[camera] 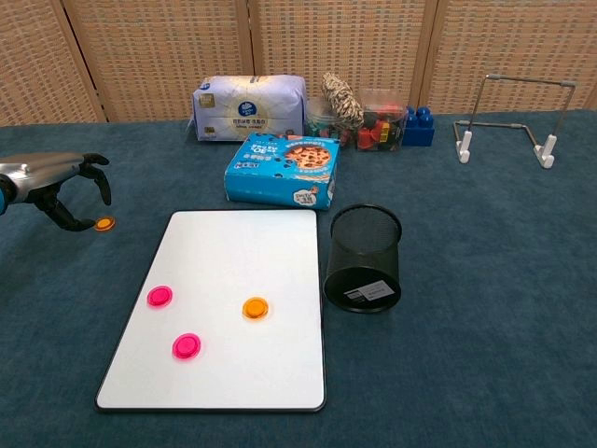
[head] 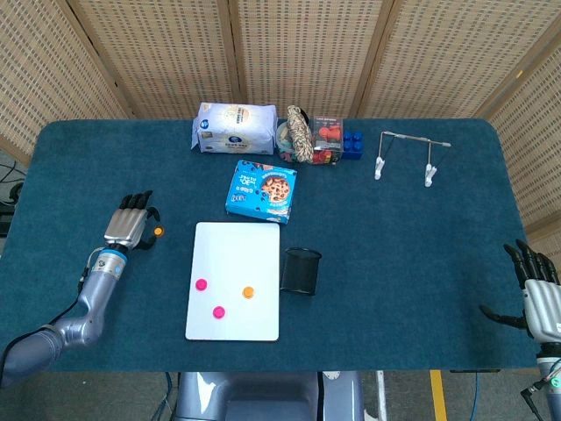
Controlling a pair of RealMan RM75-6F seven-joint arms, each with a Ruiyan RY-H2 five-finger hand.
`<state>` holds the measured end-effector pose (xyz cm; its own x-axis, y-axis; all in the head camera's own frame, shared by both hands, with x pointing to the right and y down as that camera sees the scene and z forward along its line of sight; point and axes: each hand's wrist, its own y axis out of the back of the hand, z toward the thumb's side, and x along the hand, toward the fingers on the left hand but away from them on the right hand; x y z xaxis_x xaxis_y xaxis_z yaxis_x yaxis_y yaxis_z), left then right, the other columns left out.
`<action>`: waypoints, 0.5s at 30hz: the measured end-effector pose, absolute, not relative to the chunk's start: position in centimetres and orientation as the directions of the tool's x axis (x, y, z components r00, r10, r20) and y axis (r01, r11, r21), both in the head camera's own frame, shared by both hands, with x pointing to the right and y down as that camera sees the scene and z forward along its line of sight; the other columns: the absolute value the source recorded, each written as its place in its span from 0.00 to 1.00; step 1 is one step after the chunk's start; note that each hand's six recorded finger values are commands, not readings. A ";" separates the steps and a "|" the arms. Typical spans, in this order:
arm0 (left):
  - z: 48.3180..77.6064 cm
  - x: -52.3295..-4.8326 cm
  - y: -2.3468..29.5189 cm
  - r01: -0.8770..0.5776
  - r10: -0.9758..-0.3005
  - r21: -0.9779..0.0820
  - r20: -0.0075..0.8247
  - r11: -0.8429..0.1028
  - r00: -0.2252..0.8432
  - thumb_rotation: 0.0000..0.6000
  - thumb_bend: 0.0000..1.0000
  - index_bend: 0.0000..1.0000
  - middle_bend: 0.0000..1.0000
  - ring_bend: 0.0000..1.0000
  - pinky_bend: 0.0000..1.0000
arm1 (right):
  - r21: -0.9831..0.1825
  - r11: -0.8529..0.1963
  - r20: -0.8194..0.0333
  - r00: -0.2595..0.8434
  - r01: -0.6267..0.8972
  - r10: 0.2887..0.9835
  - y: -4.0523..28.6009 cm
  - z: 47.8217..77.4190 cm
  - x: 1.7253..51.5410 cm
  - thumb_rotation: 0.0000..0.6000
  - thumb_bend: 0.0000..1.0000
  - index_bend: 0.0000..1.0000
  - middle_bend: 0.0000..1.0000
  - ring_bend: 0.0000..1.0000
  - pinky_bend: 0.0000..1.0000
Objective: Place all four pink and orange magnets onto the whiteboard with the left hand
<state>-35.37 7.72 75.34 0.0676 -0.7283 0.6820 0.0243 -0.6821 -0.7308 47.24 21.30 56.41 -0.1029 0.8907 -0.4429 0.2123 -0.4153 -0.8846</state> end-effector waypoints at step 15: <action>76.3 -35.5 7.9 0.024 -0.717 -0.719 0.695 -0.695 0.043 1.00 0.37 0.39 0.00 0.00 0.00 | -0.885 -0.415 -0.443 -0.103 0.213 0.891 21.3 56.4 47.2 1.00 0.05 0.00 0.00 0.00 0.00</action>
<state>-35.55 7.91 76.34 0.0434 -0.7173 0.6954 0.0237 -0.6951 -0.7185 47.24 21.30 56.40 -0.1031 0.8907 -0.4427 0.2132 -0.4149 -0.8845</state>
